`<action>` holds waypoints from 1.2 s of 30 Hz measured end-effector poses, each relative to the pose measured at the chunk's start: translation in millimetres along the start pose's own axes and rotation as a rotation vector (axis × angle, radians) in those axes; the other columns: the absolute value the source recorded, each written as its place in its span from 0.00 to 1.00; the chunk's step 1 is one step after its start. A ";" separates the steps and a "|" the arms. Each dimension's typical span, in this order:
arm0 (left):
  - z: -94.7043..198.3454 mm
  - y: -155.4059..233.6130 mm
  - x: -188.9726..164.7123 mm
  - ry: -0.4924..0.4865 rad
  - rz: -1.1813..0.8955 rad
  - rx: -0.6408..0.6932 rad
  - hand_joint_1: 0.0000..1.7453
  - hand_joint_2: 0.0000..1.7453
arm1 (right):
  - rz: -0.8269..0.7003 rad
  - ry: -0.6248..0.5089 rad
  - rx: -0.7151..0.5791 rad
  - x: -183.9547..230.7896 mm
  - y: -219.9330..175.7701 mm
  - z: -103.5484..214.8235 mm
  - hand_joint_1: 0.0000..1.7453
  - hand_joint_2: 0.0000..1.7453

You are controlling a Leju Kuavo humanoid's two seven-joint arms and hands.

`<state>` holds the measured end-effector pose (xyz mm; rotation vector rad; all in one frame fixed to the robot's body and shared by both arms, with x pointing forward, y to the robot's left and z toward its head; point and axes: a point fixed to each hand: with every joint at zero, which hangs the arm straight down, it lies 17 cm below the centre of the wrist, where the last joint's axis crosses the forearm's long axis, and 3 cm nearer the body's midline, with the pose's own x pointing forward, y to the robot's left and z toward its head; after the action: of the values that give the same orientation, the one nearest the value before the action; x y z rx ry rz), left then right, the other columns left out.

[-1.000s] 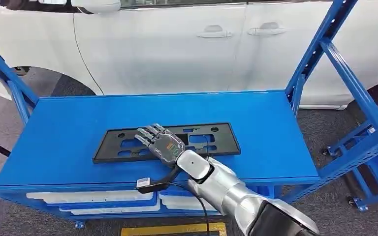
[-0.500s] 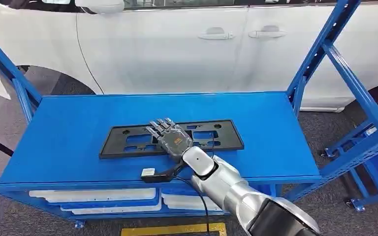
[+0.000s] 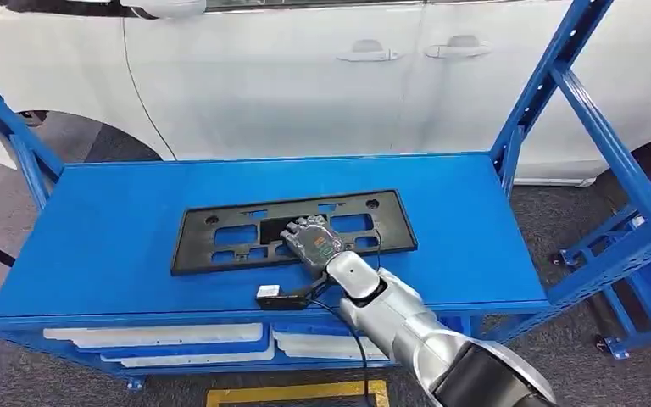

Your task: Take the parts from the cabinet and place them on the table.

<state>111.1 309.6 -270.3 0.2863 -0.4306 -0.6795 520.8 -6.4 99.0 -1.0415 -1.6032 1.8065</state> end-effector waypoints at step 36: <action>-0.1 5.6 10.4 -0.072 0.001 0.023 0.00 1.00 | -0.308 -0.076 -0.313 4.8 -94.0 -0.5 0.96 1.00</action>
<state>121.4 307.0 -265.2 0.2840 -0.5071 -0.6862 507.6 14.4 189.9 -0.8040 -2.0146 1.4378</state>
